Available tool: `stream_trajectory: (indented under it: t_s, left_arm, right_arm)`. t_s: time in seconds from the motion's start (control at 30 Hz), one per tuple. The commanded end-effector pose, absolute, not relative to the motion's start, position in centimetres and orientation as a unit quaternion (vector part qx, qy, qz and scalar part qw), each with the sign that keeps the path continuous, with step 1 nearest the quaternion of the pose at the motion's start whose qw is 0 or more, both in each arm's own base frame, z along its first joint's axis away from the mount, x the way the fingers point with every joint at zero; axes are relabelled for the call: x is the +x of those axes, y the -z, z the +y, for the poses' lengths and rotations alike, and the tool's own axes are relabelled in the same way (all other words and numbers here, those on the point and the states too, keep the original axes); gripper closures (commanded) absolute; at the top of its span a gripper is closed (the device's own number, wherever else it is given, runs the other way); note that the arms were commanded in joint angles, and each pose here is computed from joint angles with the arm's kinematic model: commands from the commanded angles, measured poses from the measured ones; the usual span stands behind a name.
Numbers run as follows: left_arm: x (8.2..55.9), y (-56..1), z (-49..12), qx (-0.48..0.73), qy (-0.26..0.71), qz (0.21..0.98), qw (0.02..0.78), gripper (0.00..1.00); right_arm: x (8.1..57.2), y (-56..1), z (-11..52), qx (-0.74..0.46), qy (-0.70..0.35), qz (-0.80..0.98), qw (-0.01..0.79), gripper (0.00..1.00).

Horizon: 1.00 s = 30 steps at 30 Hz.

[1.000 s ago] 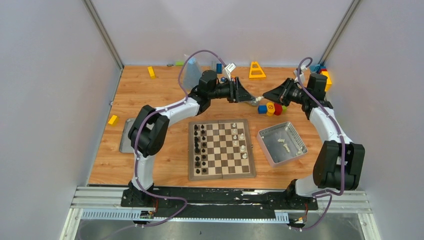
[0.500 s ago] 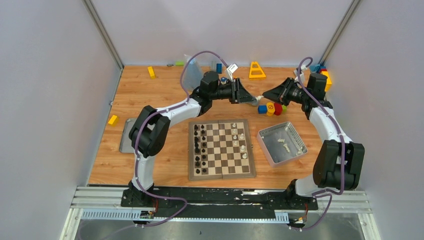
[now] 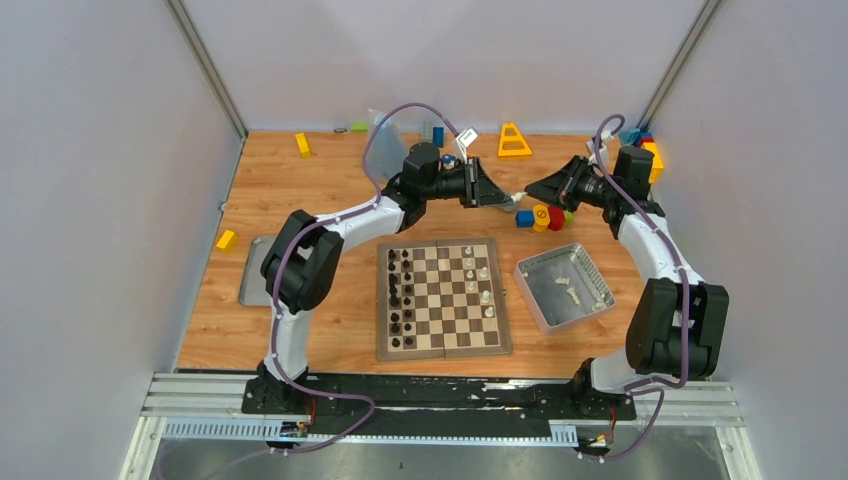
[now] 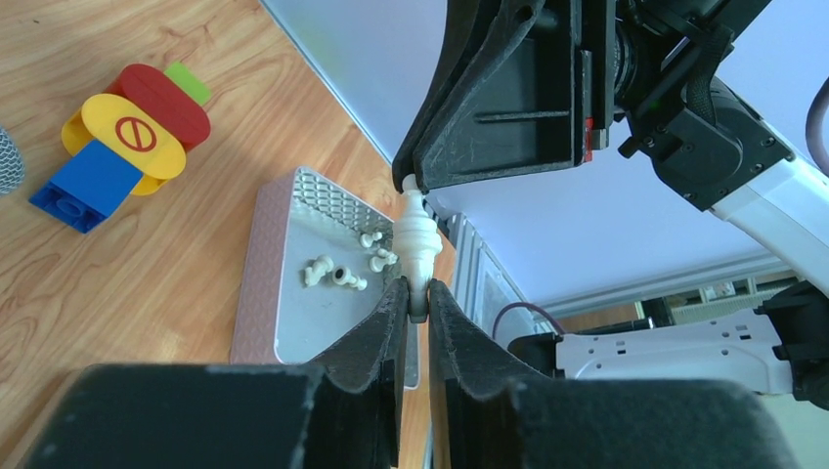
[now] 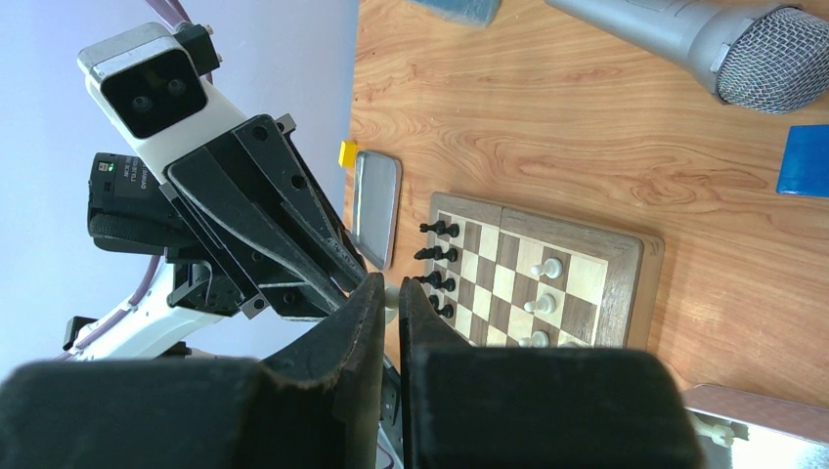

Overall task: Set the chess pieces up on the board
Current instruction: Pick up the chess piece from the storage box, then place the chess piece on the chessboard.

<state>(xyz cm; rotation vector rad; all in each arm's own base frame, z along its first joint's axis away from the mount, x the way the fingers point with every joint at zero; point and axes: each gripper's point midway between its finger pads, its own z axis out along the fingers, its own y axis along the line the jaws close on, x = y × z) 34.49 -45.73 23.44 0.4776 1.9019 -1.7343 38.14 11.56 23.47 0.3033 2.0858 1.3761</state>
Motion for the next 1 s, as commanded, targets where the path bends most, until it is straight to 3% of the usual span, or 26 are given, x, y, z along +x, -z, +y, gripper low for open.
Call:
stream_trajectory:
  t_s: [0.0, 0.27, 0.47, 0.63, 0.8, 0.97]
  left_arm:
    - [34.2, -25.2, -46.2, 0.195, 0.65, 0.684, 0.269, 0.84]
    - [33.3, -25.0, -44.6, 0.238, 0.617, 0.693, 0.288, 1.0]
    - [31.2, -23.4, -41.1, 0.324, 0.53, 0.728, 0.29, 1.0]
    - [30.1, -21.2, -36.5, 0.448, 0.393, 0.743, 0.306, 1.0]
    - [28.4, -19.5, -30.8, 0.514, 0.274, 0.768, 0.265, 1.0]
    - [26.7, -19.6, -26.6, 0.535, 0.207, 0.781, 0.246, 0.99]
  right_arm:
    - [38.4, -24.5, 11.5, 0.094, -0.523, 0.782, 0.327, 1.0]
    - [38.6, -25.3, 9.9, 0.077, -0.495, 0.783, 0.368, 1.0]
    - [37.9, -25.4, 9.3, 0.019, -0.461, 0.788, 0.407, 1.0]
    - [36.0, -24.1, 10.1, -0.067, -0.427, 0.793, 0.429, 1.0]
    - [33.6, -22.2, 12.5, -0.209, -0.34, 0.792, 0.462, 1.0]
    - [30.6, -19.9, 16.5, -0.331, -0.293, 0.778, 0.447, 1.0]
